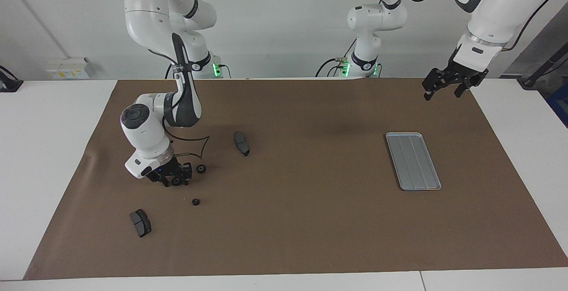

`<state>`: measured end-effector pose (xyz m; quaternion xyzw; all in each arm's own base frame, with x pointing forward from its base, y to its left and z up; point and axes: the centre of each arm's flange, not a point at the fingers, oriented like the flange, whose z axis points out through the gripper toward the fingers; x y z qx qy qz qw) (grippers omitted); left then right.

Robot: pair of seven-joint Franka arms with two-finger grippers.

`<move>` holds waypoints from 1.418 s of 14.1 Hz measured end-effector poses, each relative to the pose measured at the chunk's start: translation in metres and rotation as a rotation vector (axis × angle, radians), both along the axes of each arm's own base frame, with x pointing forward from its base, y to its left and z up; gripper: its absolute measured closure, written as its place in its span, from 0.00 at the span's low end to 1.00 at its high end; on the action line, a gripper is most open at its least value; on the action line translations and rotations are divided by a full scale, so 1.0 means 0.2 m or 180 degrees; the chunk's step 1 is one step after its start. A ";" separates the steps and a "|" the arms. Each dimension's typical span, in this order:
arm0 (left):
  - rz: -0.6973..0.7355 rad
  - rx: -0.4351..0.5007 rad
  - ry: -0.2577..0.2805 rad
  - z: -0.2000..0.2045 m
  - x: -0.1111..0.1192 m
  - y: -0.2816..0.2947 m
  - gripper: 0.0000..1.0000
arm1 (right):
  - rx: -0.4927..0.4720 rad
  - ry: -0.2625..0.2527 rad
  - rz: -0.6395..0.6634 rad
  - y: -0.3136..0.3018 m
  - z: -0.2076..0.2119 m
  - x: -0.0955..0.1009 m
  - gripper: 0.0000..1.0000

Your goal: Pick bearing gear from pile to tray

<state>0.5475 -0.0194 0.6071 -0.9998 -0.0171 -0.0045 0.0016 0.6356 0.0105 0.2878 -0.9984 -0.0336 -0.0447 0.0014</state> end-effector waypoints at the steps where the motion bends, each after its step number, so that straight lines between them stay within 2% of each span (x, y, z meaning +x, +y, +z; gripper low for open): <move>1: 0.0000 0.0000 0.0000 0.00 0.00 0.00 0.00 | 0.0000 -0.0006 -0.0002 0.00 0.01 0.00 0.61; 2: 0.0000 0.0000 0.0000 0.00 0.00 0.00 0.00 | 0.0001 -0.0007 -0.0002 0.00 0.01 0.00 0.65; 8: 0.0000 0.0000 0.0000 0.00 0.00 0.00 0.00 | 0.0015 0.0032 -0.0012 0.01 0.06 0.02 0.65; 12: 0.0000 0.0000 0.0000 0.00 0.00 0.00 0.00 | 0.0108 0.0006 -0.0337 0.10 0.51 0.11 0.65; 16: 0.0000 0.0000 0.0000 0.00 0.00 0.00 0.00 | 0.0240 -0.0054 -0.0744 0.58 0.78 0.11 0.65; 20: 0.0000 0.0000 0.0000 0.00 0.00 0.00 0.00 | 0.0480 -0.0170 -0.1130 1.14 0.80 0.03 0.65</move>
